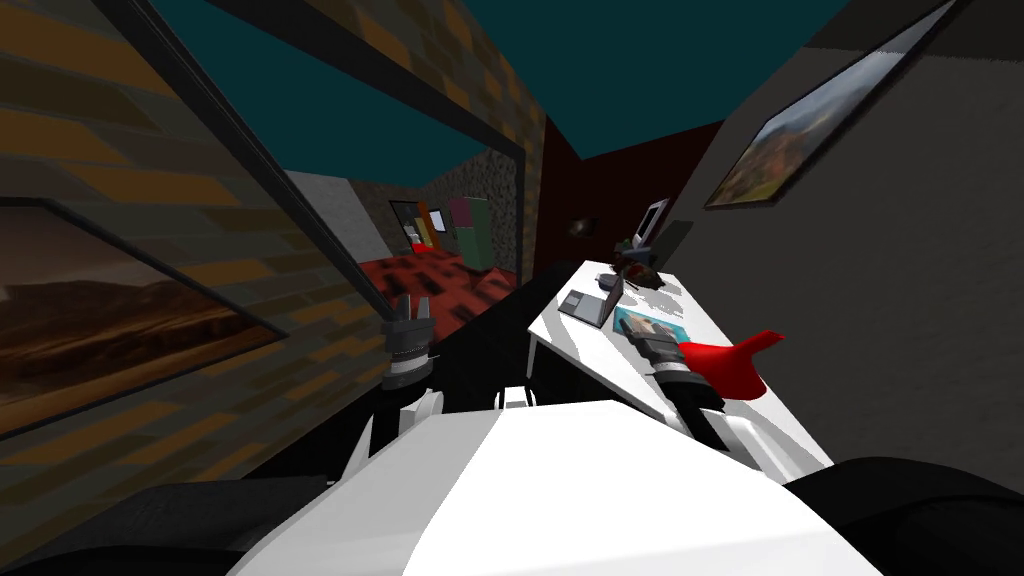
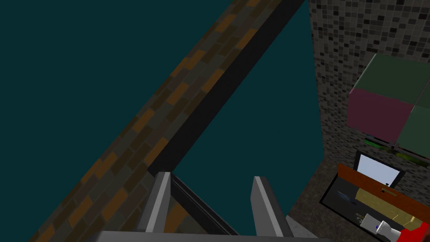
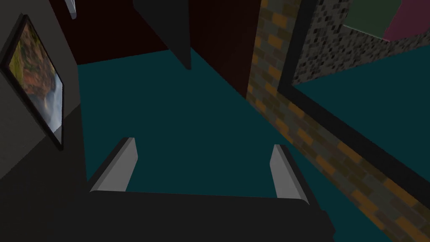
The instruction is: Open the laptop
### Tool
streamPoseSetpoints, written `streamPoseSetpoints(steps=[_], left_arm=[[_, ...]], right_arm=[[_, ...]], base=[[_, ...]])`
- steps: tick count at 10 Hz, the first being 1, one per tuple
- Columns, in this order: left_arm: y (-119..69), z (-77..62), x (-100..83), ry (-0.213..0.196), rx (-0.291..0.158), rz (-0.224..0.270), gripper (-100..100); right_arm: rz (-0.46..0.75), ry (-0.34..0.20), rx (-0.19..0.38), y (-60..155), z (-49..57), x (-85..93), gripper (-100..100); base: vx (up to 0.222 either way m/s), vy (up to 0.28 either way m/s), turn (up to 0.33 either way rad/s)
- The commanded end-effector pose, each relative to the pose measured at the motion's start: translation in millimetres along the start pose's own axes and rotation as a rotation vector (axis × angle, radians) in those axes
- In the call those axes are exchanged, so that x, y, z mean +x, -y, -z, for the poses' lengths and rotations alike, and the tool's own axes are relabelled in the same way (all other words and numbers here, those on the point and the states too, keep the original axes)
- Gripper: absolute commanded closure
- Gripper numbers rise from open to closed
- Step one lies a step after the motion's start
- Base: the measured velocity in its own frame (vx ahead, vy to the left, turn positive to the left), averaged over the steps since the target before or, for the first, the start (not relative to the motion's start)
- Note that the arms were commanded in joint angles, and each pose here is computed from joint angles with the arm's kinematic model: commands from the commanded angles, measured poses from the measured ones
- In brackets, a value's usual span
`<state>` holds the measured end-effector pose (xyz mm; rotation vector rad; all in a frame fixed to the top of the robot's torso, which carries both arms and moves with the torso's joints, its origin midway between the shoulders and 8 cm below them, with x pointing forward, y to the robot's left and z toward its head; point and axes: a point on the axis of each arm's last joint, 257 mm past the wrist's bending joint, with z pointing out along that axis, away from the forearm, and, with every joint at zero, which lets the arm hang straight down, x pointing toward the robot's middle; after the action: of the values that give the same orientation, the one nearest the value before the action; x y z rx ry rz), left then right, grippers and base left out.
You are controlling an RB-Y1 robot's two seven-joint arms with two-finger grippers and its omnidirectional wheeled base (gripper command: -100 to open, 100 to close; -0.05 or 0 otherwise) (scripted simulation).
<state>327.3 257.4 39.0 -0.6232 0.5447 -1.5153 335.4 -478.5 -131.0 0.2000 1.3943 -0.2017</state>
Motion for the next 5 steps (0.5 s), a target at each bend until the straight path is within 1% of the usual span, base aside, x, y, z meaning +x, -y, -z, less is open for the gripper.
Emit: streamPoseSetpoints(steps=[1, 2, 3, 4, 5], left_arm=[[0.0, 0.0, 0.0, 0.0, 0.0, 0.0, 0], [0.0, 0.0, 0.0, 0.0, 0.0, 0.0, 0], [0.0, 0.0, 0.0, 0.0, 0.0, 0.0, 0], [0.0, 0.0, 0.0, 0.0, 0.0, 0.0, 0], [0.0, 0.0, 0.0, 0.0, 0.0, 0.0, 0]], right_arm=[[0.131, -0.035, 0.047, 27.0, 3.7, 5.5, -100], [0.198, -0.057, 0.08, 46.1, 8.2, 8.7, -100], [0.215, -0.061, 0.078, 45.8, 8.2, 9.7, -100], [0.288, -0.085, 0.108, 64.7, 13.2, 12.5, -100], [0.295, -0.087, 0.107, 64.6, 13.2, 12.9, -100]], base=[[0.049, 0.022, 0.143], [0.075, 0.034, 0.253], [0.057, 0.023, 0.08], [0.053, 0.021, 0.122], [0.047, 0.018, 0.071]])
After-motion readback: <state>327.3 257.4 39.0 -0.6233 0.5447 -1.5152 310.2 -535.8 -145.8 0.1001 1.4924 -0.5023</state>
